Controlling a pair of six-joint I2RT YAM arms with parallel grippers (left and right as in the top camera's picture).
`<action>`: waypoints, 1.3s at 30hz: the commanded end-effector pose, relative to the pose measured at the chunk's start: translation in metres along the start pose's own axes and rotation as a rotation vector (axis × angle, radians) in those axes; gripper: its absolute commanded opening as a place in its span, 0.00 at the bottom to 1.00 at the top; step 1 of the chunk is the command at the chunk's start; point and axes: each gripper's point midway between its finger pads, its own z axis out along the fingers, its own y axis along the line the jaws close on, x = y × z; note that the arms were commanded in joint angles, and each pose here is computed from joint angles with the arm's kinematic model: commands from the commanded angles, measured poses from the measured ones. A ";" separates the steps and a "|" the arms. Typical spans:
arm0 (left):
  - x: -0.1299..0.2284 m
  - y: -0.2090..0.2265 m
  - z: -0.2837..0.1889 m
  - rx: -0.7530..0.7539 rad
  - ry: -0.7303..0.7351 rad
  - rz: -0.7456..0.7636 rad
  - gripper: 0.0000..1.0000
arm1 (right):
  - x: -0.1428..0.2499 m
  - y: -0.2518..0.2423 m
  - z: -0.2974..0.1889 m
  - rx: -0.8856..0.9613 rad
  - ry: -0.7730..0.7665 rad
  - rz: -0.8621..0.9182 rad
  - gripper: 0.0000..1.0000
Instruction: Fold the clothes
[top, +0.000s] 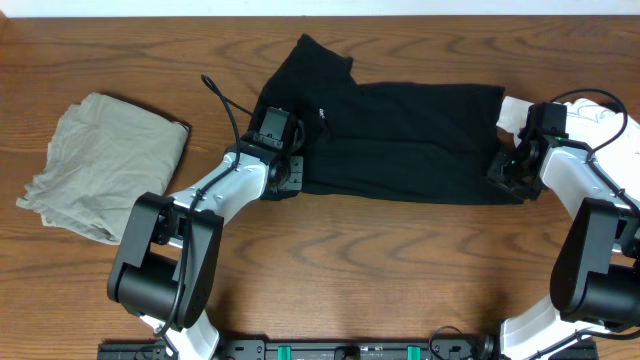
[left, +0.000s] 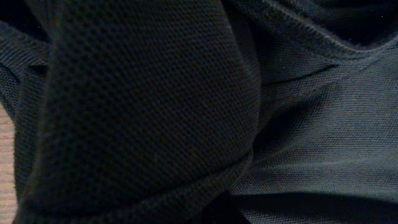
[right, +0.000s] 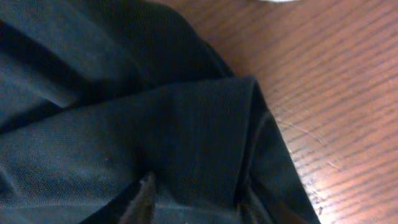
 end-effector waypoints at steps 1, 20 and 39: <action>0.034 0.014 0.014 -0.052 0.100 0.001 0.06 | 0.002 0.004 0.004 -0.029 0.013 -0.015 0.34; 0.034 0.014 0.014 -0.051 0.099 0.001 0.06 | -0.062 0.031 -0.009 -0.146 -0.252 -0.027 0.41; 0.035 0.014 0.014 -0.053 0.104 0.001 0.06 | -0.096 0.040 -0.026 -0.173 -0.370 -0.043 0.61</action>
